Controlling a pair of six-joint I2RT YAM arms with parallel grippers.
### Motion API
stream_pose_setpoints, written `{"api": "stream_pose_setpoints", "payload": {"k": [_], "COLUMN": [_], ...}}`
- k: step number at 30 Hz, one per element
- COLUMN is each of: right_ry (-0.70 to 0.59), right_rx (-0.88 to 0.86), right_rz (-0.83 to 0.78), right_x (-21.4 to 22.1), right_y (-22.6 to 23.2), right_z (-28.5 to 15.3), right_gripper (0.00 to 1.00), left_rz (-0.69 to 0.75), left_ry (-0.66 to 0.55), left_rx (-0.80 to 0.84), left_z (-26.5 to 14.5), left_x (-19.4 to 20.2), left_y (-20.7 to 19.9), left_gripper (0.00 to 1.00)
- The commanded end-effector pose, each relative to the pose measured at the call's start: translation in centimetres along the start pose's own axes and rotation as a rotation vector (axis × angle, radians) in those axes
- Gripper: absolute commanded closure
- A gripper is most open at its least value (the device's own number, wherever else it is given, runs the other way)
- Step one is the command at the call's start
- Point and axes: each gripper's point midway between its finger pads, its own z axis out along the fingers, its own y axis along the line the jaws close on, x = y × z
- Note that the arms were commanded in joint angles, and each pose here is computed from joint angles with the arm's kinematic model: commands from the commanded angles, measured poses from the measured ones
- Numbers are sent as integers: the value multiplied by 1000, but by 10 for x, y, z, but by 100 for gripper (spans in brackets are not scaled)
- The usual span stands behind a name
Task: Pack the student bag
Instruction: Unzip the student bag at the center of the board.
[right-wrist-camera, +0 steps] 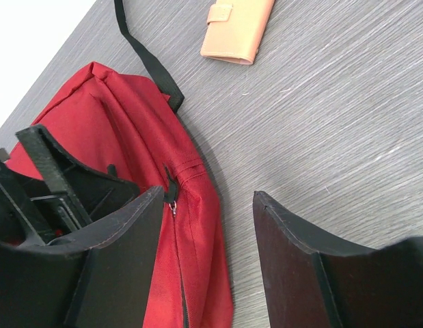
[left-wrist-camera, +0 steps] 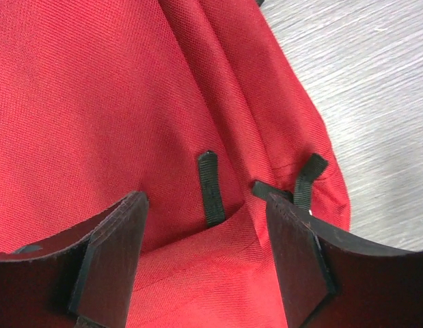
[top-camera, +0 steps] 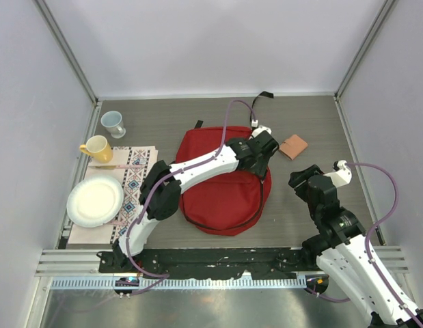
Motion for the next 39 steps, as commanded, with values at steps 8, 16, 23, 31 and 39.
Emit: {"api": "stream_pose_setpoints", "payload": {"k": [8, 16, 23, 31, 39], "right_ry": [-58, -48, -36, 1, 203], "right_rx": [-26, -22, -21, -36, -164], "right_rz": [9, -1, -9, -8, -40], "right_x": [-20, -16, -13, -3, 39], "right_y": [10, 8, 8, 11, 45], "right_z": [-6, -5, -3, 1, 16], "right_gripper": [40, 41, 40, 41, 43], "left_rz": [43, 36, 25, -5, -70], "left_ry": [-14, -14, -14, -50, -179], "left_rx": [-134, -122, -101, -74, -26], "left_z": [5, 6, 6, -1, -39], "left_x": [-9, -8, -6, -9, -36], "left_y": [19, 17, 15, 14, 19], "left_gripper": [39, 64, 93, 100, 100]}}
